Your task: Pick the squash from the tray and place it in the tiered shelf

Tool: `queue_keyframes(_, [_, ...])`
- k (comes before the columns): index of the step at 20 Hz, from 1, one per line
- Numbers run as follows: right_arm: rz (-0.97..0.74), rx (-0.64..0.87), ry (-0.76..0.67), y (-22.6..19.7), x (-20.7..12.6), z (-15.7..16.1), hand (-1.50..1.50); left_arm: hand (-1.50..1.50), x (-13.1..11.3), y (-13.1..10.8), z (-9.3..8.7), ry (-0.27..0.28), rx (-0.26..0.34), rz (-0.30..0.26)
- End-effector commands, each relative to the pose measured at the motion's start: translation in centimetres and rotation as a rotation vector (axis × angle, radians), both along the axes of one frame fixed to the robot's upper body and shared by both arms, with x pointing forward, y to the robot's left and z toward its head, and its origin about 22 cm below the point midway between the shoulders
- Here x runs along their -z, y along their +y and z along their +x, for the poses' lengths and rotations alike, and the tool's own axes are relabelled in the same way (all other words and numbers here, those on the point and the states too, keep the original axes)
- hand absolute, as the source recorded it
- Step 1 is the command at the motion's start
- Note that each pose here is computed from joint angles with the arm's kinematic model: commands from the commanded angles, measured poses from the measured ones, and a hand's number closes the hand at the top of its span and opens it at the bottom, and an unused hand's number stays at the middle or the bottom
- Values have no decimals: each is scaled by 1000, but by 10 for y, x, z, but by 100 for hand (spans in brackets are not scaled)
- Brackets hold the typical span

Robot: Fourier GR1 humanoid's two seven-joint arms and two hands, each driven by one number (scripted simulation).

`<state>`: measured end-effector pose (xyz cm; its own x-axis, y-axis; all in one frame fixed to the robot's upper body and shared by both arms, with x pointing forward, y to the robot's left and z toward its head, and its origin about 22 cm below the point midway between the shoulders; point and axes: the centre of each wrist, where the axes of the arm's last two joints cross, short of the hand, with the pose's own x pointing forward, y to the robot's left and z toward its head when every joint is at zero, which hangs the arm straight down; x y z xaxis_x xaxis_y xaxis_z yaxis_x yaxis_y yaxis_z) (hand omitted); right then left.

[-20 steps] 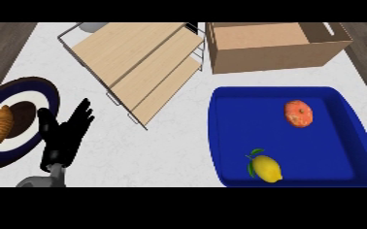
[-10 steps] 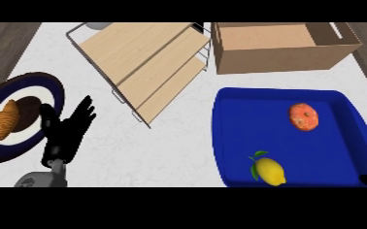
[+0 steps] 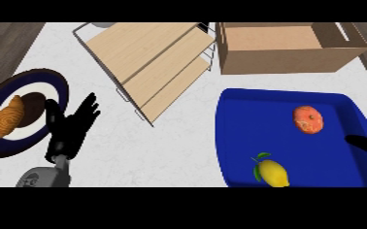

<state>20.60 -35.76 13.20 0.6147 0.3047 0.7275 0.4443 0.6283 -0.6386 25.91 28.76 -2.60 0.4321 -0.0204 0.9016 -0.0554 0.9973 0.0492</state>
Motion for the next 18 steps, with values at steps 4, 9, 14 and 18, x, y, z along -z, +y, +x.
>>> queue_keyframes(4, [29,37,192,25,24,46,-150,0,5,-13,3,-11,-23,5])
queue_keyframes(9, [5,-4,255,45,25,70,-150,0,-8,8,-15,6,-8,9])
queue_keyframes(14, [14,27,324,47,29,87,-150,0,-1,3,-6,3,-20,8])
queue_keyframes(18, [-5,82,334,62,34,88,-150,0,-8,4,-9,15,-25,8])
